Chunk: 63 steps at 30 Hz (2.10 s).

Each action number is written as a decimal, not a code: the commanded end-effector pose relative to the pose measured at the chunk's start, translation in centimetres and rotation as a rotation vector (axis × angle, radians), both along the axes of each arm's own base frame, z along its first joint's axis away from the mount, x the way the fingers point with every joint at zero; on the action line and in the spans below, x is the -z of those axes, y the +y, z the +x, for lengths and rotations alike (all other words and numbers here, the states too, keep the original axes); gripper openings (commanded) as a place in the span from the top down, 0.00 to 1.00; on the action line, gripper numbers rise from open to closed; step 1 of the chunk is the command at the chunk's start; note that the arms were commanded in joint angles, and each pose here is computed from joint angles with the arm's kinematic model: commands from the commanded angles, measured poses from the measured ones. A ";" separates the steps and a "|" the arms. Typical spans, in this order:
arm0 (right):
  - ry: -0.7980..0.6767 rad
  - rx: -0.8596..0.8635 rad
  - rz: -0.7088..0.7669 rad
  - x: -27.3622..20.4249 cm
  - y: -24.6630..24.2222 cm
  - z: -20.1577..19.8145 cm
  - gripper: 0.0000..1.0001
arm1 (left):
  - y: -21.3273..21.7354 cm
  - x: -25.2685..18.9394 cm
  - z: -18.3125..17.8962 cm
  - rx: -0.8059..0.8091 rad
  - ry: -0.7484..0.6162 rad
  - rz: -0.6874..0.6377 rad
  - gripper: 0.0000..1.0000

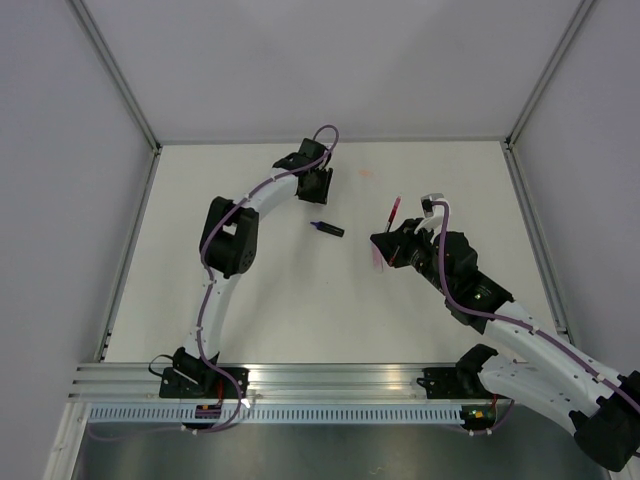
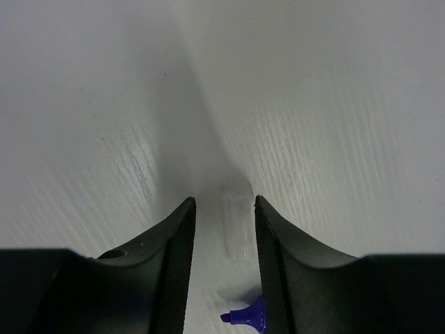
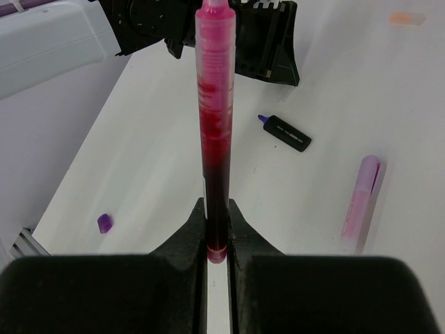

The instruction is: Insert the pens into the pen caps

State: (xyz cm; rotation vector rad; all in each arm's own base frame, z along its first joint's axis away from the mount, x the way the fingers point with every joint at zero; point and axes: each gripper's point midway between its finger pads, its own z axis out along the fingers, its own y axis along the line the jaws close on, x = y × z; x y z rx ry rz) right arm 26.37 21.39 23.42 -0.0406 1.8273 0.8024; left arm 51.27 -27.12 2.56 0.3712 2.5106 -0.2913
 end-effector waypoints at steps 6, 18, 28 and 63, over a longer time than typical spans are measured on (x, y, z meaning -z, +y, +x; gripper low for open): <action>-0.034 -0.005 0.029 -1.1 0.1 0.0 1.00 | 0.9 0.8 0.6 0.024 -0.034 0.108 0.61; -0.037 0.001 0.024 -1.1 0.0 0.0 1.00 | 1.3 1.3 -0.8 0.025 -0.008 0.177 0.63; -0.033 0.002 0.019 -0.9 0.0 0.1 1.00 | 1.7 0.6 -1.6 -0.052 0.043 0.147 0.61; -0.012 -0.024 0.010 -0.1 0.7 0.2 1.00 | 5.9 -4.4 -1.8 -0.225 0.001 -0.026 0.98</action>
